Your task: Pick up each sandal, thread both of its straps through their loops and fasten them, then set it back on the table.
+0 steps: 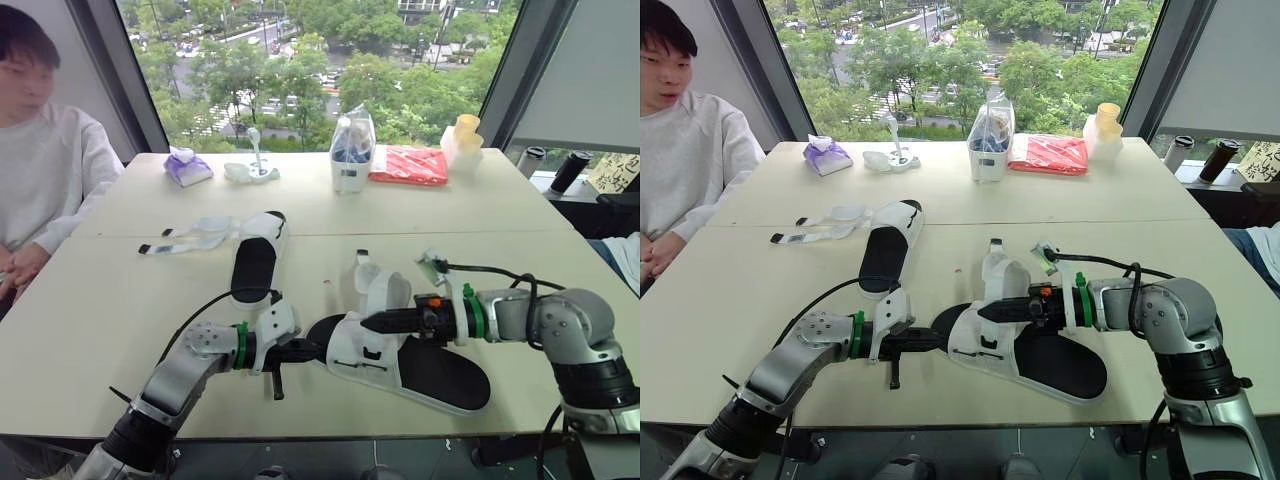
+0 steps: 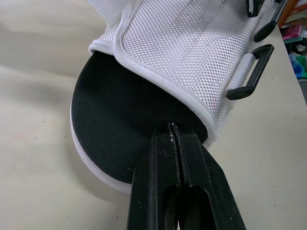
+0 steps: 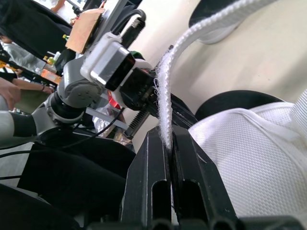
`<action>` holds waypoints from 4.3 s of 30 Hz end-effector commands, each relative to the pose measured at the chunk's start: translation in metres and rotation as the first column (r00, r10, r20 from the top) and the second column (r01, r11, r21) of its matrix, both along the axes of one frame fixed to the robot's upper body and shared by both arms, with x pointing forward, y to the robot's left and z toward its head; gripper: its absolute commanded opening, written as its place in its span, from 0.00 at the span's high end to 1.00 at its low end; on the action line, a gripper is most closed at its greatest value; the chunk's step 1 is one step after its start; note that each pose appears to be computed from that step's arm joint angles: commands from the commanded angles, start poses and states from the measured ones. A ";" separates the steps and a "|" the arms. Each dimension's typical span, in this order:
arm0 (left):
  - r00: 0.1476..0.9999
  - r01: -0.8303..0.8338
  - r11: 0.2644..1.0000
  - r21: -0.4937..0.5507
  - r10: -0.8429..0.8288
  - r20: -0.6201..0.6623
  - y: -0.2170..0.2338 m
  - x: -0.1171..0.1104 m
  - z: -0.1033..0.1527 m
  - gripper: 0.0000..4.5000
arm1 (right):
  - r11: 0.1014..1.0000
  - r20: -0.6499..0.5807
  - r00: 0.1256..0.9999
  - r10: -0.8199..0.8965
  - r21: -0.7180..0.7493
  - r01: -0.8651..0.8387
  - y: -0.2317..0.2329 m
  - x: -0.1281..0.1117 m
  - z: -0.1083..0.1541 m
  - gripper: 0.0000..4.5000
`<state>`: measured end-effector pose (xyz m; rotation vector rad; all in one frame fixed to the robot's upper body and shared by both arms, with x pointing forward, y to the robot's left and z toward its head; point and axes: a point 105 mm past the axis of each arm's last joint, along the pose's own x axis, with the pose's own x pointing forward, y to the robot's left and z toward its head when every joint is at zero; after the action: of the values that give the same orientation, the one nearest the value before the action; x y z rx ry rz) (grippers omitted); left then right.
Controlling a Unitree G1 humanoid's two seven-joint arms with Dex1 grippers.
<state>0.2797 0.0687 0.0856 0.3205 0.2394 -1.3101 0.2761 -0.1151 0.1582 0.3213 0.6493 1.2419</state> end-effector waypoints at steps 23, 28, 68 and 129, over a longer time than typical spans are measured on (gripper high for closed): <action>0.998 -0.011 0.999 0.031 0.013 -0.055 0.000 -0.004 -0.016 1.00 | 0.989 0.043 0.999 -0.003 -0.148 0.010 -0.009 -0.003 -0.019 0.99; 0.998 -0.014 0.999 0.032 0.015 -0.055 0.001 -0.004 -0.017 1.00 | 0.992 0.053 0.998 0.039 -0.123 -0.032 -0.005 -0.010 -0.014 0.99; 0.941 0.273 0.962 -0.030 -0.273 -0.202 -0.045 -0.032 -0.030 1.00 | 0.988 0.133 0.991 0.027 -0.152 -0.007 -0.029 -0.005 0.005 0.99; 0.958 0.199 0.979 -0.042 -0.203 -0.203 -0.041 -0.024 -0.034 1.00 | 0.970 0.167 0.985 0.048 -0.245 -0.006 -0.026 -0.026 -0.003 0.99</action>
<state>0.2656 0.0262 0.0771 0.2072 0.2544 -1.5422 0.2527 -0.1431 0.1446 0.0028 0.6959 1.1752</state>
